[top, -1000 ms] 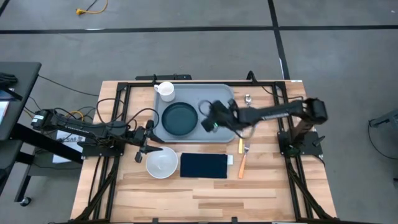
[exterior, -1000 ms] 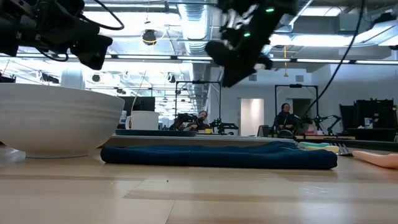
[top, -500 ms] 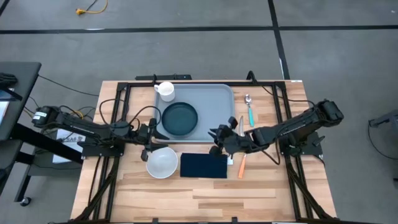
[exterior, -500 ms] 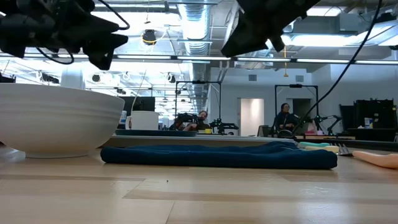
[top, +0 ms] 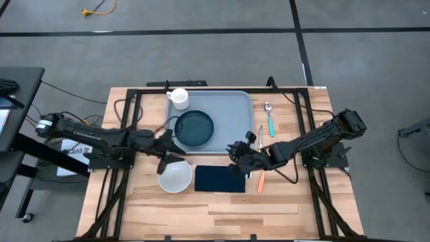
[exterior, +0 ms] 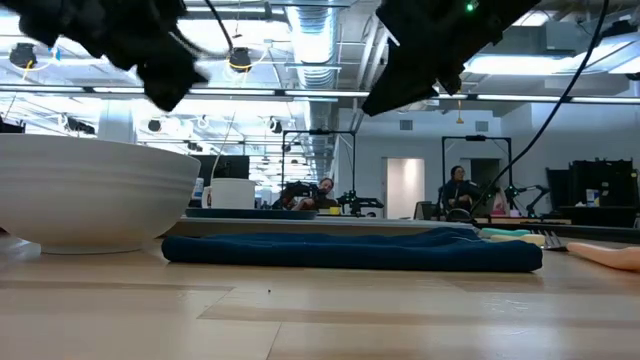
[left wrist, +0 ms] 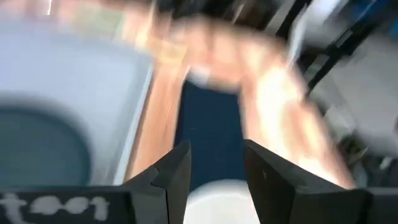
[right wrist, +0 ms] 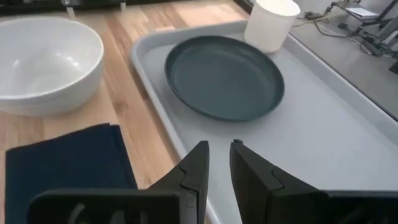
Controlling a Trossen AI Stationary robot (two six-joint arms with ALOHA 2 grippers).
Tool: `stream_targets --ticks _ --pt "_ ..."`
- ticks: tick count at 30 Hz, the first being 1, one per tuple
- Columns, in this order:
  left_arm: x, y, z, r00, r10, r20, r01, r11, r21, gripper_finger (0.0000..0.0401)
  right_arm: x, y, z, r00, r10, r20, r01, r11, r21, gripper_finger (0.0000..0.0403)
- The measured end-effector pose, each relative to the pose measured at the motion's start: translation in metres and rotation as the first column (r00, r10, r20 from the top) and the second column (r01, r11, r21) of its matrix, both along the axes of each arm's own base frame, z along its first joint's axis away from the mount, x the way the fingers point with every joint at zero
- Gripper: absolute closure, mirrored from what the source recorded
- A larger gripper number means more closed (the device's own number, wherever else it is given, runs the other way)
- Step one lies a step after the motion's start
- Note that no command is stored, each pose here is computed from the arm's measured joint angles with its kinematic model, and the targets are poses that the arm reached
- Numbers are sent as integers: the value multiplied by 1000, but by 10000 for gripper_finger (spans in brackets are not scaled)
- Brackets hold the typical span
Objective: Set up tray
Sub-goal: Put the white bowl on the black plate
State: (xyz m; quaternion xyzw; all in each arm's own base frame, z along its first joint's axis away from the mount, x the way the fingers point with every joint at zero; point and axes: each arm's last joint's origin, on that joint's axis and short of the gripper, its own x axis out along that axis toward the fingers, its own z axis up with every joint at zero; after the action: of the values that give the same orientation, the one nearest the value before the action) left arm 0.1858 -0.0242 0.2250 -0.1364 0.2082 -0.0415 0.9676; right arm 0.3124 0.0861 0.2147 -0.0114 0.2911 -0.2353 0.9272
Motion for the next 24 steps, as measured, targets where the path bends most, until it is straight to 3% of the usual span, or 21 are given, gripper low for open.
stream_targets --ticks 2,6,11,18,24 --pt "0 -2 3 992 -12 -127 10 1000 -16 269 1 0 -1 1000 -4 -2 4 1000 2 344" --pt "-3 -13 10 946 -157 -284 139 987 -82 269 0 0 -3 1000 -3 -12 3 1000 -1 344" --pt "-7 -32 16 898 -309 -314 280 950 -137 269 0 0 -3 1000 -5 -25 5 1000 -6 344" --pt "-19 -53 5 823 -397 -406 438 899 7 269 -1 0 -4 999 -5 -33 5 1000 -9 344" --pt "-24 -64 -7 788 -357 -502 483 864 143 269 -1 0 -4 999 -5 -32 5 1000 -9 344"
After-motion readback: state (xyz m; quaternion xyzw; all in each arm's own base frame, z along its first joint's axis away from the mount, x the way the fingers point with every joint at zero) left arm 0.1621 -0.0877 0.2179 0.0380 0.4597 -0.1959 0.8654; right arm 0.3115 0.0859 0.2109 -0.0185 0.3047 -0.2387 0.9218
